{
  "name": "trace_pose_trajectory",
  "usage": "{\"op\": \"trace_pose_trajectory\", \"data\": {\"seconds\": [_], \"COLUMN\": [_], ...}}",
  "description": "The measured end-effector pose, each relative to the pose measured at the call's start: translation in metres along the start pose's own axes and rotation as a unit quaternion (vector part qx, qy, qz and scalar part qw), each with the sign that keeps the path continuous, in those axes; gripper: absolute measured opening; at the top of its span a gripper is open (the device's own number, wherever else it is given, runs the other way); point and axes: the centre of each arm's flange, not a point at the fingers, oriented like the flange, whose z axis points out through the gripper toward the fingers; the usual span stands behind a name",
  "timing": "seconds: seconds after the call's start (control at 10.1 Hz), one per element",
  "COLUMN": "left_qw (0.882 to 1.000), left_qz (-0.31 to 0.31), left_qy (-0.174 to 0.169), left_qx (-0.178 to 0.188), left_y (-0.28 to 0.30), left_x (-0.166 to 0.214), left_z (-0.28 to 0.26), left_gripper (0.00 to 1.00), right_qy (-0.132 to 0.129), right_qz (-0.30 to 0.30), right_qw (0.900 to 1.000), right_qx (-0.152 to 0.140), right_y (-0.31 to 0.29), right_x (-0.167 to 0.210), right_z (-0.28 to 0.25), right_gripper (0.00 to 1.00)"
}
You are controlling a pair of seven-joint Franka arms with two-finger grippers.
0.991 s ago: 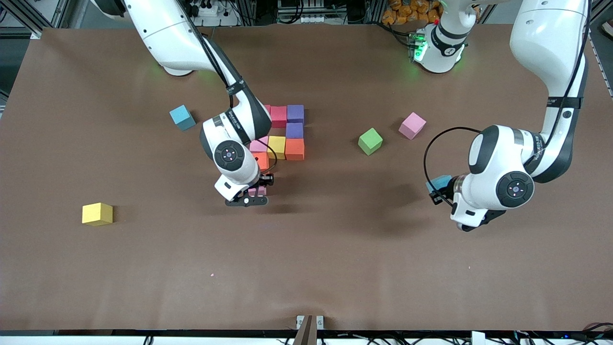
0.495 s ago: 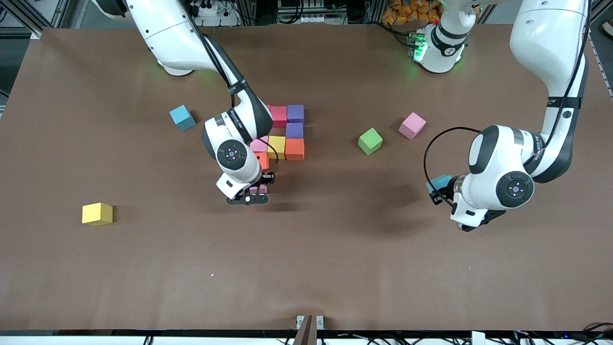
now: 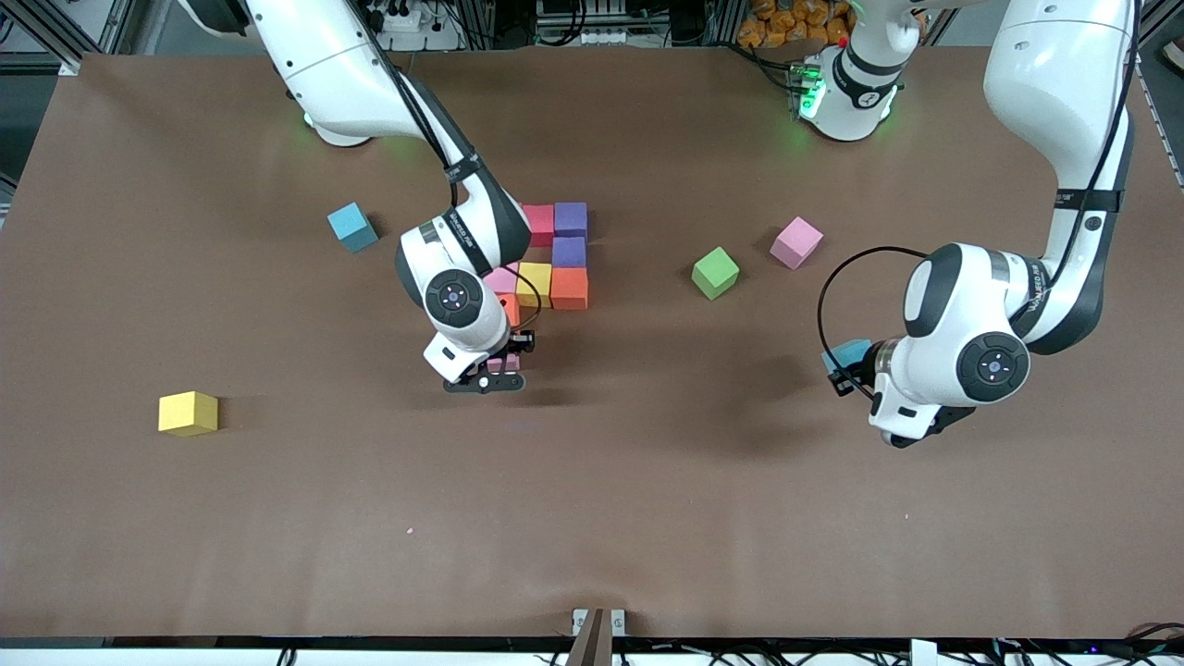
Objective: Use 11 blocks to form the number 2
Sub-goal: 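Lower the pink cube below the orange cubes and open the right gripper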
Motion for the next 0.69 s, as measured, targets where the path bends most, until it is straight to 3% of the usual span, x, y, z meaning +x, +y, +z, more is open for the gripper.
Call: {"op": "trace_pose_trajectory", "data": {"seconds": [0.69], "left_qw": [1.000], "left_qz": [0.000], "left_qy": [0.000], "left_qx": [0.000], "left_y": [0.0006], "left_x": [-0.0001], "left_z": [0.0003], "left_gripper": [0.56], "right_qy": [-0.001], "right_qz": [0.000], "right_qw": [1.000], "right_qx": [0.001], "right_y": [-0.0011], "right_x": [-0.0032], "right_z": [0.0060], "right_gripper": [0.58]}}
